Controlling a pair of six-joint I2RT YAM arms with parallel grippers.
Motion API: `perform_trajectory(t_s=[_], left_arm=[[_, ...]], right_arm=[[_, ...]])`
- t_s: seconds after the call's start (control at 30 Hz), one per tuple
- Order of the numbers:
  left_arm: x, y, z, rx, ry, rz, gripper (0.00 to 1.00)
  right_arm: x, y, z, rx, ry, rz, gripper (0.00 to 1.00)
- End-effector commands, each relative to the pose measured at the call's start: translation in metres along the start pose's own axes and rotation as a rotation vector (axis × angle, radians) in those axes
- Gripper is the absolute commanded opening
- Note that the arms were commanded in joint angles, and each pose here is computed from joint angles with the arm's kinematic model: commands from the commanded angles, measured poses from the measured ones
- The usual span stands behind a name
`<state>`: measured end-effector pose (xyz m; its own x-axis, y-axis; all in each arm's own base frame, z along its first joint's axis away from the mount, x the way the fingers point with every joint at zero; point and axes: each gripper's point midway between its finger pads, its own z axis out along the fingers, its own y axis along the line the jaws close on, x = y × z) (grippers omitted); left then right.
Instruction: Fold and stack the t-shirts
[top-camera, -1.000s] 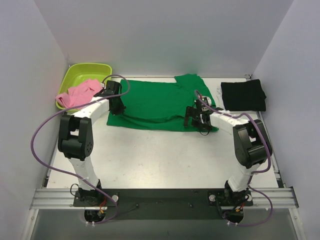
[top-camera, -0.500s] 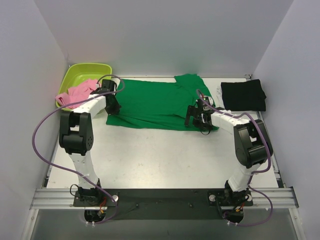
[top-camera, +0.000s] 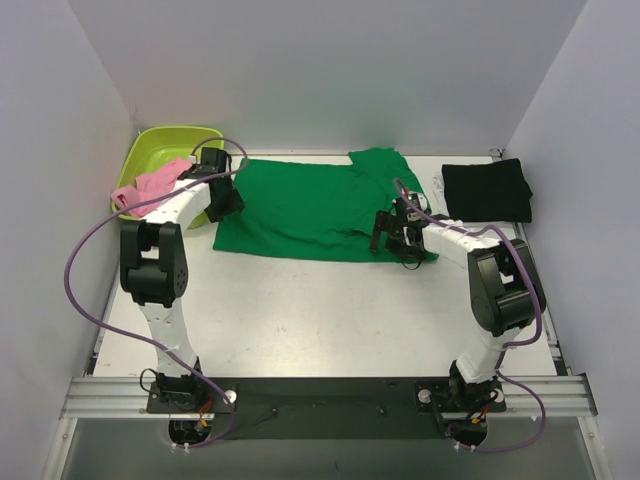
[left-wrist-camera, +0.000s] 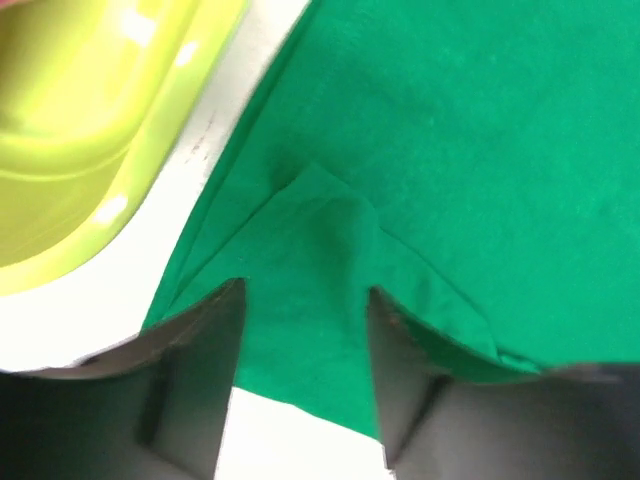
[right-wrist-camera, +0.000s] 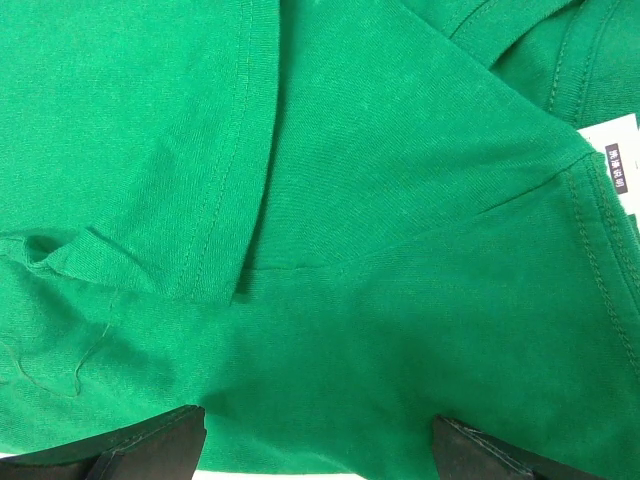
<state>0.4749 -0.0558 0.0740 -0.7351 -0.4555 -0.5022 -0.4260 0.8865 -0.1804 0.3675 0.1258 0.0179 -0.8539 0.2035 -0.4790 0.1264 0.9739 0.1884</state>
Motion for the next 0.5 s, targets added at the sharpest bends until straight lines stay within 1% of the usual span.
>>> perform_trajectory(t_s=[0.0, 0.07, 0.23, 0.27, 0.3, 0.47], left_arm=[[-0.014, 0.012, -0.004, -0.044, -0.033, -0.011, 0.71], [-0.008, 0.016, -0.004, -0.056, -0.023, -0.008, 0.80], [0.002, 0.023, -0.010, -0.061, -0.015, -0.022, 0.81], [0.000, 0.021, -0.018, -0.045, -0.030, -0.033, 0.81], [0.011, 0.024, -0.017, -0.042, -0.012, -0.032, 0.81], [0.028, 0.007, -0.039, 0.038, -0.033, -0.026, 0.81]], right_arm=[[0.013, -0.017, 0.000, 0.059, 0.046, 0.006, 1.00], [0.012, -0.018, -0.002, 0.060, 0.044, 0.007, 1.00], [0.008, -0.017, -0.009, 0.055, 0.021, 0.000, 1.00], [0.007, -0.016, -0.011, 0.053, 0.015, -0.001, 1.00], [0.005, -0.015, -0.012, 0.048, 0.009, 0.001, 1.00], [-0.011, 0.000, -0.028, 0.003, -0.050, -0.010, 1.00]])
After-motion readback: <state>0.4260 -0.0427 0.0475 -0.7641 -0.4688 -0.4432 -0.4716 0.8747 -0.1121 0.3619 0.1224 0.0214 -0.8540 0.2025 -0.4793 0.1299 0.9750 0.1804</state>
